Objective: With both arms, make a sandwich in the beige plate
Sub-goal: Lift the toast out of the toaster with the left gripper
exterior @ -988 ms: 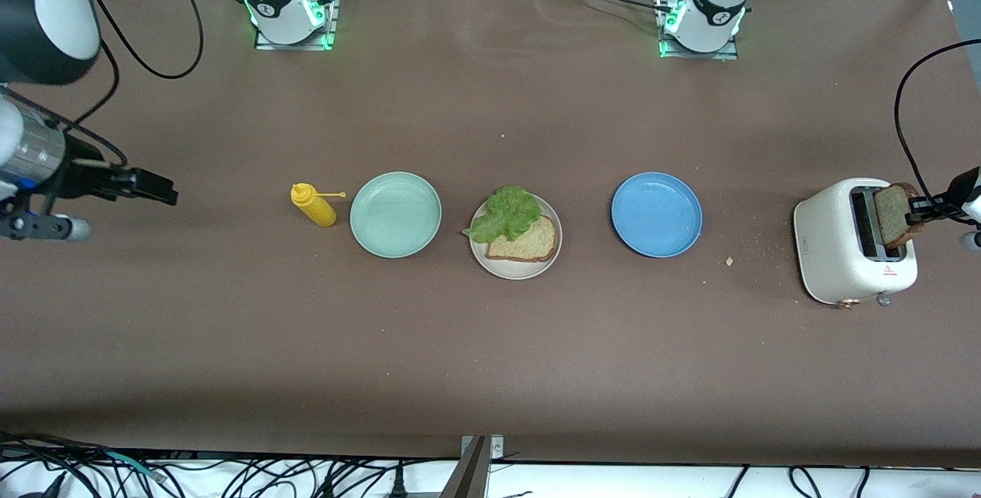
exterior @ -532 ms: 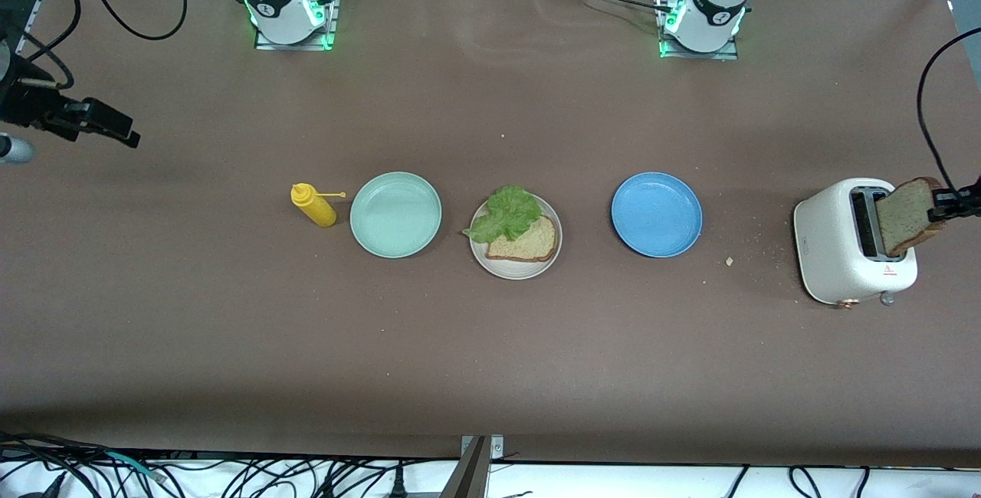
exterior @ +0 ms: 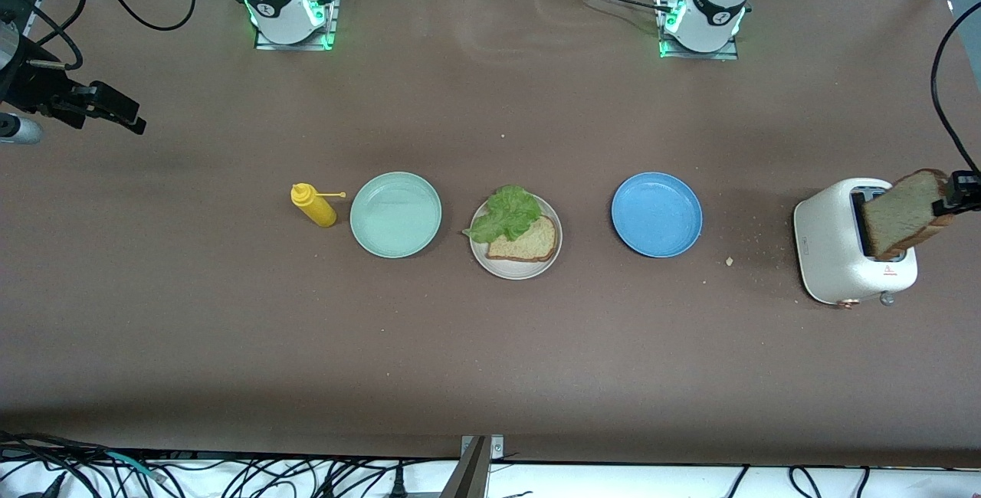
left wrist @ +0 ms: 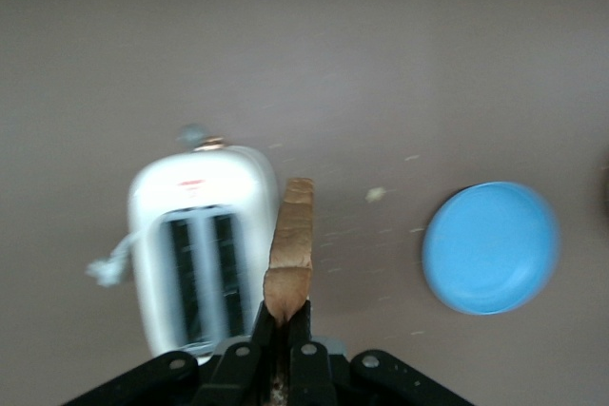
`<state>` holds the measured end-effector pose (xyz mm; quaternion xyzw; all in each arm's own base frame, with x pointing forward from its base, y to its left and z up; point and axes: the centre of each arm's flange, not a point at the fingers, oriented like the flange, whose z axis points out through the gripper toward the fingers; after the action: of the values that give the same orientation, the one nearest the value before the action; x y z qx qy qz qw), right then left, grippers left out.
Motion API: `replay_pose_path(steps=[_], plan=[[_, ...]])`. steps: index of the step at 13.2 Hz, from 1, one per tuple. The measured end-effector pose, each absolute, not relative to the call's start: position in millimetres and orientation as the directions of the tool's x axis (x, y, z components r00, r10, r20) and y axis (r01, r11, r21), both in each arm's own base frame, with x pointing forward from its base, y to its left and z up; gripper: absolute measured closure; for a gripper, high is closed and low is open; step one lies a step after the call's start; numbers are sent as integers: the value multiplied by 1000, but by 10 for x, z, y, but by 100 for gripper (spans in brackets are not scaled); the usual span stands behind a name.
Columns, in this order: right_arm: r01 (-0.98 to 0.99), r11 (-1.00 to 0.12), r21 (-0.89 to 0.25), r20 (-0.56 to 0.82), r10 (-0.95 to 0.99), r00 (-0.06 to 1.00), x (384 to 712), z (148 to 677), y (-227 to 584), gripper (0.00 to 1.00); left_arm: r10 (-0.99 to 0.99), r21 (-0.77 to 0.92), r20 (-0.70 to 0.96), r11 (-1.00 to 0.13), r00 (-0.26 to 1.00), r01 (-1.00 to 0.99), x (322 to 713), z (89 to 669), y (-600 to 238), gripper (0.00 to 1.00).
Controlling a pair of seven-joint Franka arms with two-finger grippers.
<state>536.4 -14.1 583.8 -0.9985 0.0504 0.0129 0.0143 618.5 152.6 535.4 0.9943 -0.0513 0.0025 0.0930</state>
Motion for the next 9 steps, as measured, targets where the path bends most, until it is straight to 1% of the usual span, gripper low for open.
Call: replay_pose_path(steps=[2,4,7,9], plan=[[-98,-995,-24,-36,-97,995,5388,5833,-125,0,-127,301,8,-946,992,-123,6268,5220,1221,92],[-97,-995,-16,-40,-96,995,5392,5824,-134,0,-183,398,-7,-902,983,-165,6415,4990,683,92],[-94,-996,-5,-43,-94,995,5406,5801,-135,0,-269,503,-52,-839,962,-208,6547,4598,-136,92],[-83,-997,-5,-43,-83,996,5418,5796,-74,0,-306,565,-83,-799,948,-208,6574,4347,-487,92]])
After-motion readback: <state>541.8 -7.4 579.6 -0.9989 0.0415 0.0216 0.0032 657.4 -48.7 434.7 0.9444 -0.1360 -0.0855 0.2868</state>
